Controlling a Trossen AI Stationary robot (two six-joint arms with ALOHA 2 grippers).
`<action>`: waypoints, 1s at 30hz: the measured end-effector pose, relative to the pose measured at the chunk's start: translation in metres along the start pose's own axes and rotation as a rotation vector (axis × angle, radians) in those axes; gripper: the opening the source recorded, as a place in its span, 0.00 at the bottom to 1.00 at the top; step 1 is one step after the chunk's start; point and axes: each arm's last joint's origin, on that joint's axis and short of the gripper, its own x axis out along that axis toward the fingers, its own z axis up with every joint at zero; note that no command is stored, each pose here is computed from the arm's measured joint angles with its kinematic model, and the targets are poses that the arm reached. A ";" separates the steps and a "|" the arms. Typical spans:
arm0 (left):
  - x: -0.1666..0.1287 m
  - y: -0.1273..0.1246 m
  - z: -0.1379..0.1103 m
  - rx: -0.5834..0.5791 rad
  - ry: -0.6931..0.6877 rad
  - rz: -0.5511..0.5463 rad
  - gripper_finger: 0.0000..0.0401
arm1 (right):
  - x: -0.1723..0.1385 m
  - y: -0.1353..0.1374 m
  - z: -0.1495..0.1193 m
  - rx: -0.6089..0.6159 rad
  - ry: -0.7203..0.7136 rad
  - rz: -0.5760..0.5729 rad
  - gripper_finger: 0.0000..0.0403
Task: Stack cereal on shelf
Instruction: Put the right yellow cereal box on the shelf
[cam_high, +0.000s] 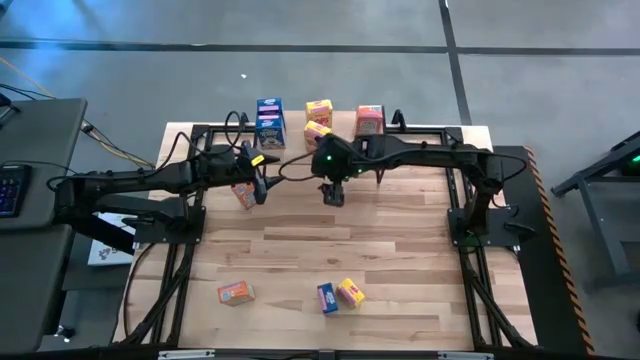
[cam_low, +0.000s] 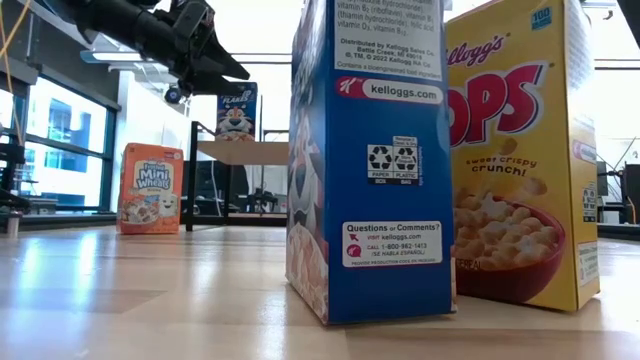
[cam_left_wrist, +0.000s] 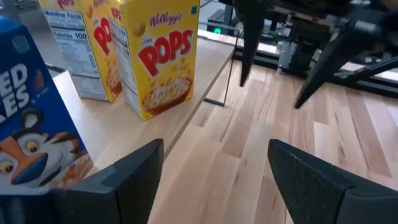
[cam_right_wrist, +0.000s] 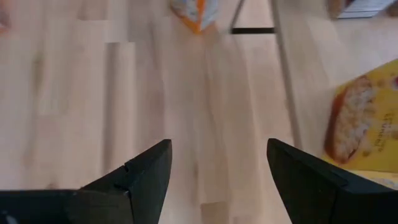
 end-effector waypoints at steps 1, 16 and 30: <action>0.000 0.000 -0.001 0.000 0.007 0.001 0.70 | 0.003 0.000 -0.001 0.001 -0.009 -0.025 0.64; 0.000 0.000 -0.002 0.003 0.018 0.002 0.70 | 0.012 -0.009 -0.003 0.041 -0.033 -0.224 0.64; 0.000 0.000 -0.002 0.014 0.017 0.002 0.70 | 0.011 -0.039 -0.008 0.109 -0.024 -0.285 0.64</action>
